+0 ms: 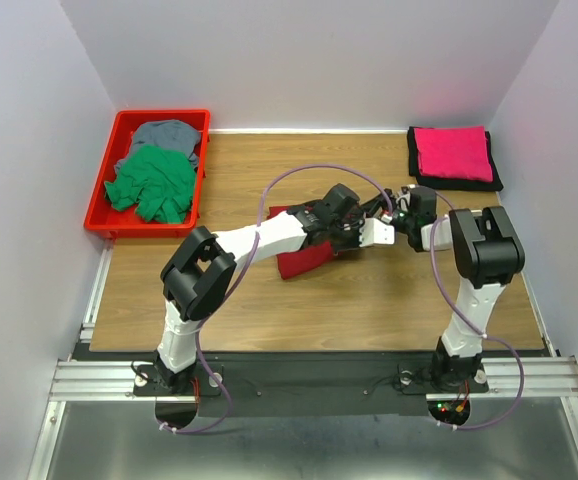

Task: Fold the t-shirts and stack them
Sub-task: Neatly place the folded tshirt to the corner

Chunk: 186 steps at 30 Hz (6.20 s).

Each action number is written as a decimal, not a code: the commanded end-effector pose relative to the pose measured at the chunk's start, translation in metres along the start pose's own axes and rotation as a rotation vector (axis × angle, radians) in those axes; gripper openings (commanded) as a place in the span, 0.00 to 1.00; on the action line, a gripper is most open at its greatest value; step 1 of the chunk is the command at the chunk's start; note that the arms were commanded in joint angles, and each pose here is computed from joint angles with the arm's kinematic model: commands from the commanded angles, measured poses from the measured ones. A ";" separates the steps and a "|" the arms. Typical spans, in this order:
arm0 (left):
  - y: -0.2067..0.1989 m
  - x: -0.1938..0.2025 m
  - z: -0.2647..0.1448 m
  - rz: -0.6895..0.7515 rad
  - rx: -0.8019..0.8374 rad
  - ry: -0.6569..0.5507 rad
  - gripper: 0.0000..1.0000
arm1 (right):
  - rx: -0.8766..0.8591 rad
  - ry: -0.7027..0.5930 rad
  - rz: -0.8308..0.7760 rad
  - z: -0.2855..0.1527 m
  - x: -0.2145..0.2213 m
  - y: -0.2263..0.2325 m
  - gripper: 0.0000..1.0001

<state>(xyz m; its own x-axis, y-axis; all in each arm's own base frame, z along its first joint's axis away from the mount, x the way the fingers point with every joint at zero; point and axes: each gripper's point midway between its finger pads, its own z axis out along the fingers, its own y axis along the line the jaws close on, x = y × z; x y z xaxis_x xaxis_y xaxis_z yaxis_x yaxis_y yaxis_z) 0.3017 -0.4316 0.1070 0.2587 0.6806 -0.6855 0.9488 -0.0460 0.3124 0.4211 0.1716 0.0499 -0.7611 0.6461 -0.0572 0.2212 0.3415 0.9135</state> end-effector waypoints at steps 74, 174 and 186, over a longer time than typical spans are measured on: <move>0.090 0.068 -0.114 -0.543 -0.446 0.024 0.68 | 0.429 -0.600 -1.324 -0.129 -0.296 0.244 0.01; 0.091 0.068 -0.114 -0.572 -0.304 0.037 0.99 | 0.806 -0.798 -1.545 -0.217 -0.450 0.148 0.95; 0.121 0.051 -0.178 -0.615 -0.420 -0.072 0.99 | 0.615 -0.648 -1.485 -0.187 -0.348 0.191 1.00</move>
<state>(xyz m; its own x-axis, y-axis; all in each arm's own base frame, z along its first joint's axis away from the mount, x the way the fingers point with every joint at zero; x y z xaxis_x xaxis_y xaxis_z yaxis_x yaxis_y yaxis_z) 0.3924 -0.2777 0.1619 -0.3455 0.5382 -0.7687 0.8021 0.5945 0.0557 0.6306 -0.1673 0.2582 -0.3019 -0.3620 -0.8819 -0.0368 0.9288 -0.3687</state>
